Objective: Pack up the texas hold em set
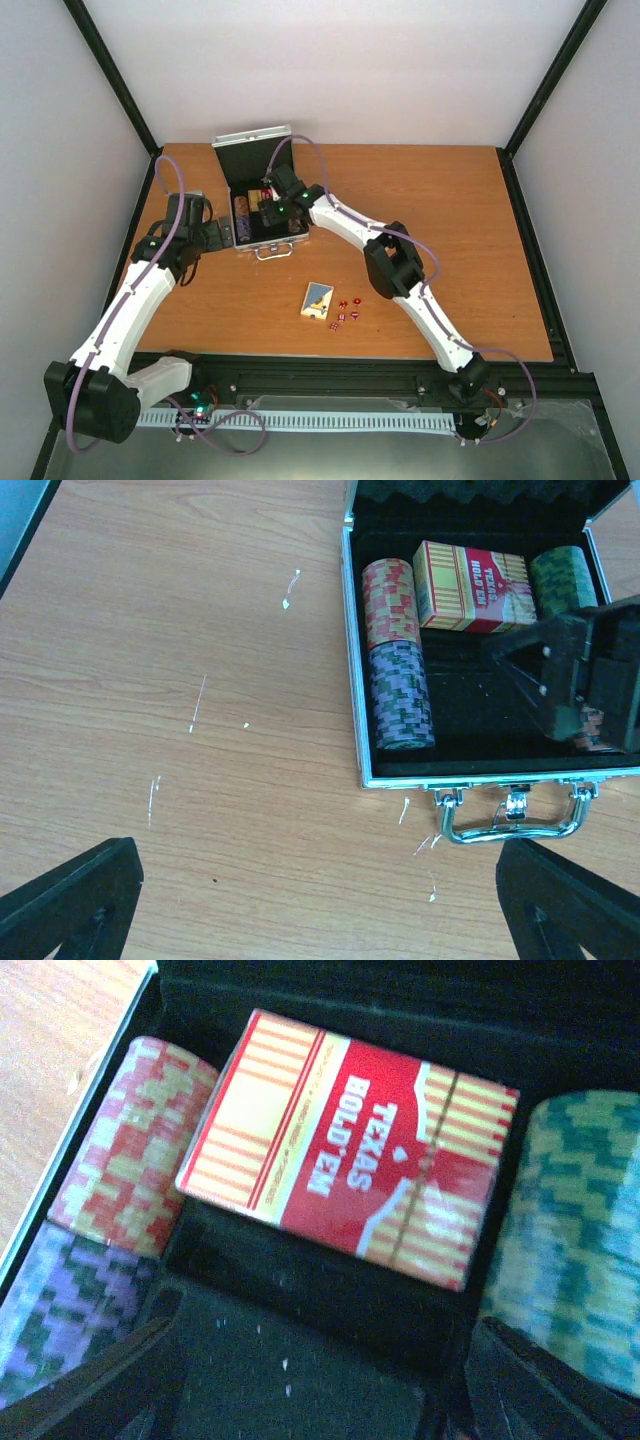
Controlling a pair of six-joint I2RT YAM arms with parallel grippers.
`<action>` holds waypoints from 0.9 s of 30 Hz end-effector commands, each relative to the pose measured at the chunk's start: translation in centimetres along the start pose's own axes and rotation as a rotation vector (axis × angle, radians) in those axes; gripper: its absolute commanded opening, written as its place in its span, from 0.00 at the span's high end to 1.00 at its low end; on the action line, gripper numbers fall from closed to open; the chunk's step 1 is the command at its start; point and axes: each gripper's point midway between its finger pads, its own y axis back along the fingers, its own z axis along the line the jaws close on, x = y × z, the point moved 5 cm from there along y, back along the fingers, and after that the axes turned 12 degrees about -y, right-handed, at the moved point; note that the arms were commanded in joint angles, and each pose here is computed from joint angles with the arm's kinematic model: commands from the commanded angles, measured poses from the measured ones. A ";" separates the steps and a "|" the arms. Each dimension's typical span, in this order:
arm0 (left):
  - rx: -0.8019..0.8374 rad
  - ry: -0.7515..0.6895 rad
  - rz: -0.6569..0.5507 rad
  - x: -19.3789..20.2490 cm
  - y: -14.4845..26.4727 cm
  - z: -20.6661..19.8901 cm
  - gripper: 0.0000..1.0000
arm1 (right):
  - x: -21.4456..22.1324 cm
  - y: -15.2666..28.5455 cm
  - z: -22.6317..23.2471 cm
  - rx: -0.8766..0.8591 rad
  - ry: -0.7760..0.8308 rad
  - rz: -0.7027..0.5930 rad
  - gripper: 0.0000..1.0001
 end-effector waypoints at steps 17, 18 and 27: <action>0.004 0.018 -0.032 -1.0 0.9 0.3 0.00 | 11.4 -1.1 -0.7 0.055 0.082 0.419 0.22; 0.004 0.018 -0.033 -1.0 0.9 0.2 0.00 | 11.5 -0.8 -0.6 0.052 0.083 0.422 0.22; 0.020 0.024 -0.016 -0.4 0.5 0.0 0.00 | 15.7 1.7 0.0 0.034 0.111 0.501 0.22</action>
